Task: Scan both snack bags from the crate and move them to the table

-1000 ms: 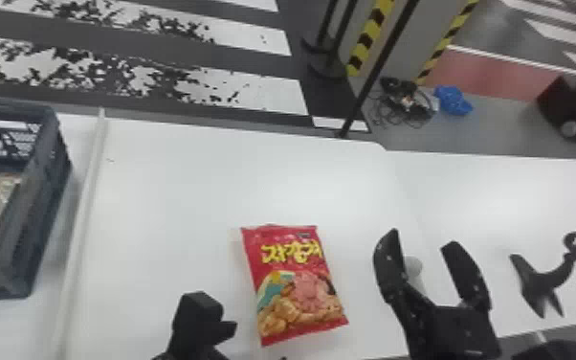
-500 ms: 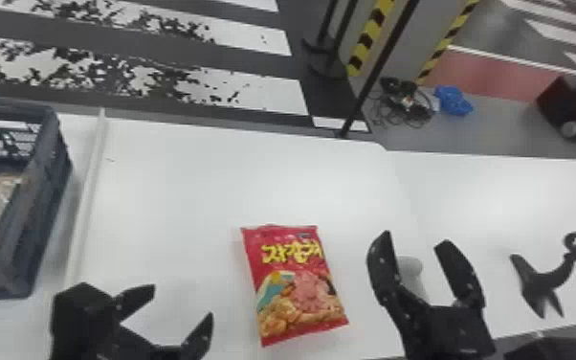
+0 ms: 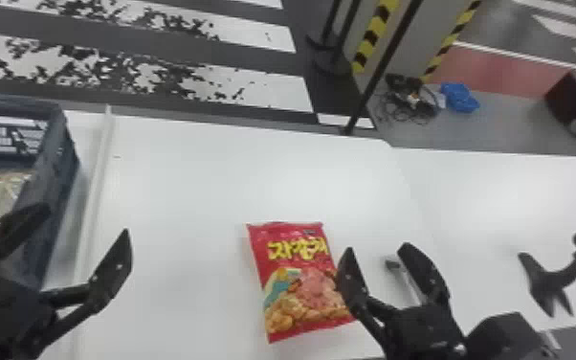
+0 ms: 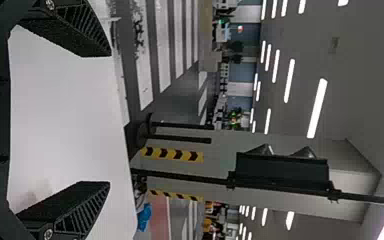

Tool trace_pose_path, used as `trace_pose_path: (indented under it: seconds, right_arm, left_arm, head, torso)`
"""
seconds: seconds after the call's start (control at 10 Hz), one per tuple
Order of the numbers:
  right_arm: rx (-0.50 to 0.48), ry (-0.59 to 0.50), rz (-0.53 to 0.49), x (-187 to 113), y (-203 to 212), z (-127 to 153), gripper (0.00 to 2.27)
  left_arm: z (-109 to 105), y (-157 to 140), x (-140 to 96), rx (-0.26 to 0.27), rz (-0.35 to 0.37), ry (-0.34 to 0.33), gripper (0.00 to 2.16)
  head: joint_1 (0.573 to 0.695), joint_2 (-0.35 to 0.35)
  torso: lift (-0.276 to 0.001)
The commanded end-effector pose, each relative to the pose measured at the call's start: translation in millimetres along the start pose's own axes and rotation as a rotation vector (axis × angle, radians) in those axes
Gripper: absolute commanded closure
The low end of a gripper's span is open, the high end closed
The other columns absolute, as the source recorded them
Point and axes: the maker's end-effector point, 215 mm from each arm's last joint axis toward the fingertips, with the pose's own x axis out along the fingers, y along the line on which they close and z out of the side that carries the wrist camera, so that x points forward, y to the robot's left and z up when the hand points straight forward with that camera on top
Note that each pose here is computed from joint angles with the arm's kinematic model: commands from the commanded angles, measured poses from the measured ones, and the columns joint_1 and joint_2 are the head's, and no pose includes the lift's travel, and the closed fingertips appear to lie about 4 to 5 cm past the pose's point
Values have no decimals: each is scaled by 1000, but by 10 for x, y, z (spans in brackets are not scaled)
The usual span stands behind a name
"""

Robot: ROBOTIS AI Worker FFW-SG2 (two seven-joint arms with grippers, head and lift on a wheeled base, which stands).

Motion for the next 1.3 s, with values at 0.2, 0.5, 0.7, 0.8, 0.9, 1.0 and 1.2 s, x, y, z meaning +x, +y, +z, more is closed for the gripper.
trace_pose_path:
  seconds: [0.2,0.5,0.7,0.8,0.9,1.0,1.2]
  right_arm:
    - [-22,107,187,-59,330,-359,124]
    - [-140,271,433,-306,929,-877,144]
    - [-202,317,475,-356,1190,-1091,144]
    - [-267,320,449,-301,1203,-1193,147]
    - [-356,317,407,-252,1220,-1288,147]
    - [-437,313,367,-216,1235,-1398,151]
    - [-594,364,282,-248,1168,-1682,151]
  left_arm:
    - [451,471,-394,22,80,-87,76]
    - [420,654,-544,5,101,-89,76]
    - [393,640,-549,0,89,-86,76]
    - [361,620,-538,-8,84,-83,76]
    - [337,601,-527,-12,77,-81,76]
    - [312,592,-528,-12,69,-76,76]
    - [264,591,-535,-13,64,-68,76]
  head:
    - [695,-151]
    - [695,22]
    - [695,89]
    - [695,120]
    - [695,131]
    - [695,122]
    - [695,121]
  torso:
    - [-87]
    - [-87]
    - [-87]
    - [-87]
    - [-87]
    - [-87]
    - [-87]
